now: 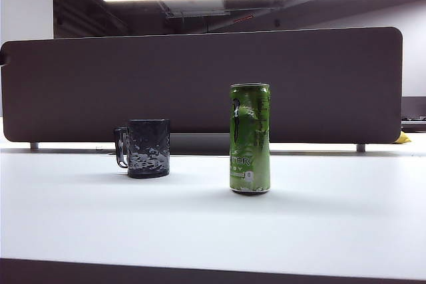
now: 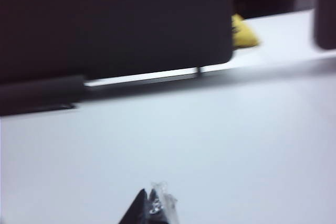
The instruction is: Pick up the metal can, pour some water into the cup, then place the can back on the table.
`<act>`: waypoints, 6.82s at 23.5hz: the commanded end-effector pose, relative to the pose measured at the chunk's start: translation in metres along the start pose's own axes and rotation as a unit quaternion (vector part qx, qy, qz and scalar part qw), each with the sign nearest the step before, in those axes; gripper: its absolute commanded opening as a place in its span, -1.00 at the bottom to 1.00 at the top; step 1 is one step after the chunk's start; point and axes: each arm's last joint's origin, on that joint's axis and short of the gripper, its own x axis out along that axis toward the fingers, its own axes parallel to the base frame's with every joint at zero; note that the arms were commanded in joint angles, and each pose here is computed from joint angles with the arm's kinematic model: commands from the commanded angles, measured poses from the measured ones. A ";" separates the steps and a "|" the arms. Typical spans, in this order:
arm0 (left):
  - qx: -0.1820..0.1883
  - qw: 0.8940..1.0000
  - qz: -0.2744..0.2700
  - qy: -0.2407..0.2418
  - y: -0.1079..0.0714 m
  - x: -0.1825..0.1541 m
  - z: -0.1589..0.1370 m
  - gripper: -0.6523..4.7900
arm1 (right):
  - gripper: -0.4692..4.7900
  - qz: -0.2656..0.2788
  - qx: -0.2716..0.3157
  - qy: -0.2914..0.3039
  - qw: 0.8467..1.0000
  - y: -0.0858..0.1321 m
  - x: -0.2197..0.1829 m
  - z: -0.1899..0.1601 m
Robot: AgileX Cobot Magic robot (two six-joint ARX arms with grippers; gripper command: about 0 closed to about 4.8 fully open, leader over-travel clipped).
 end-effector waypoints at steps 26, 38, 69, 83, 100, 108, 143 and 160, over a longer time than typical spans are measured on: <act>-0.001 0.992 -0.126 -0.013 -0.009 -0.001 0.002 -0.78 | 1.00 0.215 -0.025 0.027 0.976 0.113 0.044 0.006; -0.001 0.992 -0.122 -0.013 -0.009 -0.001 0.002 -0.78 | 1.00 0.245 -0.018 0.081 0.966 0.176 0.125 -0.048; -0.001 0.992 -0.123 -0.013 -0.009 -0.001 0.002 -0.78 | 1.00 0.203 -0.011 0.084 0.975 0.188 0.160 -0.062; -0.001 0.992 -0.123 -0.013 -0.009 -0.001 0.002 -0.78 | 1.00 0.199 -0.021 0.104 0.974 0.187 0.160 -0.066; -0.001 0.992 -0.123 -0.013 -0.009 -0.001 0.002 -0.78 | 0.61 0.199 -0.021 0.104 0.974 0.187 0.160 -0.066; -0.001 0.992 -0.123 -0.013 -0.009 -0.001 0.002 -0.78 | 0.52 0.199 -0.021 0.104 0.974 0.187 0.160 -0.066; -0.001 0.992 -0.123 -0.013 -0.009 -0.001 0.002 -0.78 | 0.11 0.208 -0.013 0.057 0.976 0.189 0.161 -0.056; -0.001 0.992 -0.123 -0.013 -0.009 -0.001 0.002 -0.78 | 0.12 0.211 -0.051 0.026 0.976 0.191 0.164 -0.050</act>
